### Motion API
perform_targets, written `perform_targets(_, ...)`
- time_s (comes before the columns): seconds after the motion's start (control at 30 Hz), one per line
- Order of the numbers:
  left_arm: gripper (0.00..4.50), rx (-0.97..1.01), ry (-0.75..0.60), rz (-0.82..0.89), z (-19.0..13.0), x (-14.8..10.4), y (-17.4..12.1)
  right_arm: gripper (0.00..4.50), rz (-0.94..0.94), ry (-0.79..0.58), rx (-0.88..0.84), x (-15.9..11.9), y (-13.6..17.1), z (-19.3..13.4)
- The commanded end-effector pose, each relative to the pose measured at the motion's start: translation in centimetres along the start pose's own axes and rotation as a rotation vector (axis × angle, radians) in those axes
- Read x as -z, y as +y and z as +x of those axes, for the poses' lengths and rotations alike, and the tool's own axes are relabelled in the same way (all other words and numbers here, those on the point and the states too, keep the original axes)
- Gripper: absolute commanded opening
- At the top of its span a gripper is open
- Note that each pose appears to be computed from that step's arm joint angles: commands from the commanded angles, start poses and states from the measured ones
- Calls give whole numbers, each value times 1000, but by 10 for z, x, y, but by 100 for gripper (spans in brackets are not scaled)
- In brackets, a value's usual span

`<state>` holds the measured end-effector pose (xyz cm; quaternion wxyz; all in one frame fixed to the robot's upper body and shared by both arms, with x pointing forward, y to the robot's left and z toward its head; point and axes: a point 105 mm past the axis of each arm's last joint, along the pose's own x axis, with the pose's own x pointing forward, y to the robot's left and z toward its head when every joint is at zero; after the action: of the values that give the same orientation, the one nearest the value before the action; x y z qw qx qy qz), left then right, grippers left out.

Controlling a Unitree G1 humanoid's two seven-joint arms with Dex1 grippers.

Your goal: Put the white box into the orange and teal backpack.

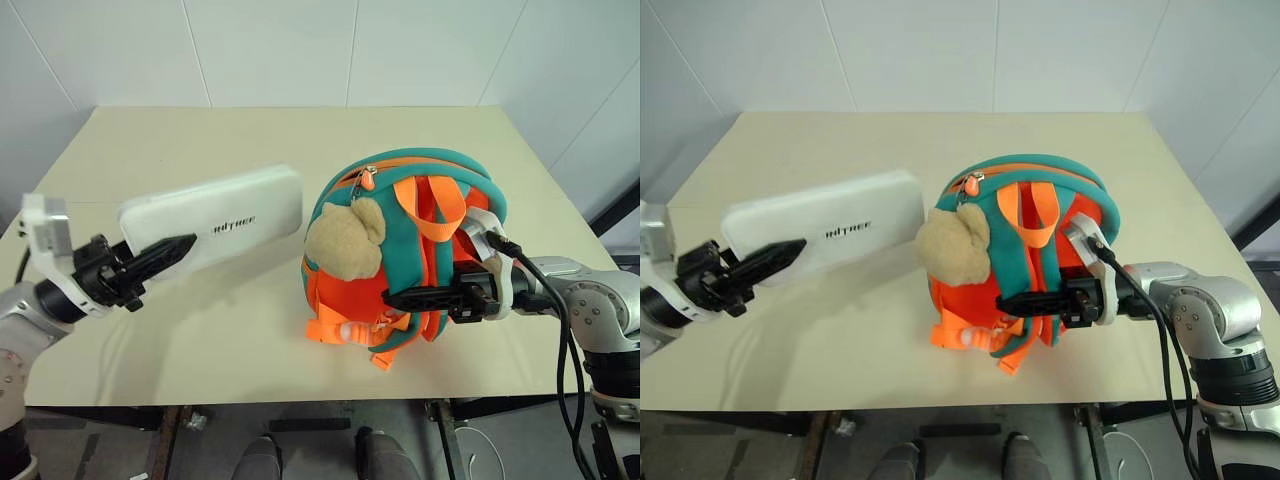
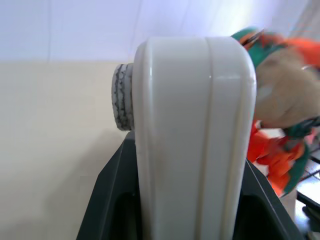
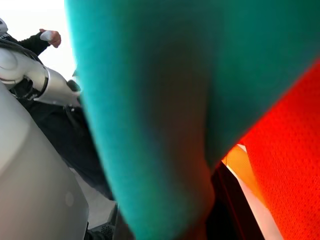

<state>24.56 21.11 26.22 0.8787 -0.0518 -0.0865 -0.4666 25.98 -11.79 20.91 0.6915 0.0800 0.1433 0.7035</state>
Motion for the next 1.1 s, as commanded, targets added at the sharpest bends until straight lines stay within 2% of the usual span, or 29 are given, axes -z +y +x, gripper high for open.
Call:
perform_targets(0.03, 132, 81, -17, 26, 8, -11, -17, 8, -41, -4, -5, -4, 5, 0)
perform_targets(0.13, 132, 155, -11, 21, 22, -9, -27, 8, -37, -3, -4, -1, 7, 0)
perform_targets(0.33, 132, 223, 19, 24, 31, -6, -28, 8, -40, -13, 8, -1, 8, 0)
perform_targets(0.53, 132, 228, -48, 48, 28, -32, -20, 8, -46, -26, 33, 0, 7, -2)
perform_targets(0.73, 132, 302, -15, 10, 29, -26, -30, 8, -56, -36, 44, 0, 6, 0)
perform_targets(0.93, 132, 323, 106, 61, 35, -6, -19, 8, -71, -44, 51, -2, 5, 1)
perform_targets(1.03, 132, 327, 296, 205, 37, 21, -6, 8, -76, -48, 57, -4, 4, 0)
perform_targets(1.1, 132, 306, 345, 298, 42, 29, 7, 8, -78, -49, 58, -4, 3, 0)
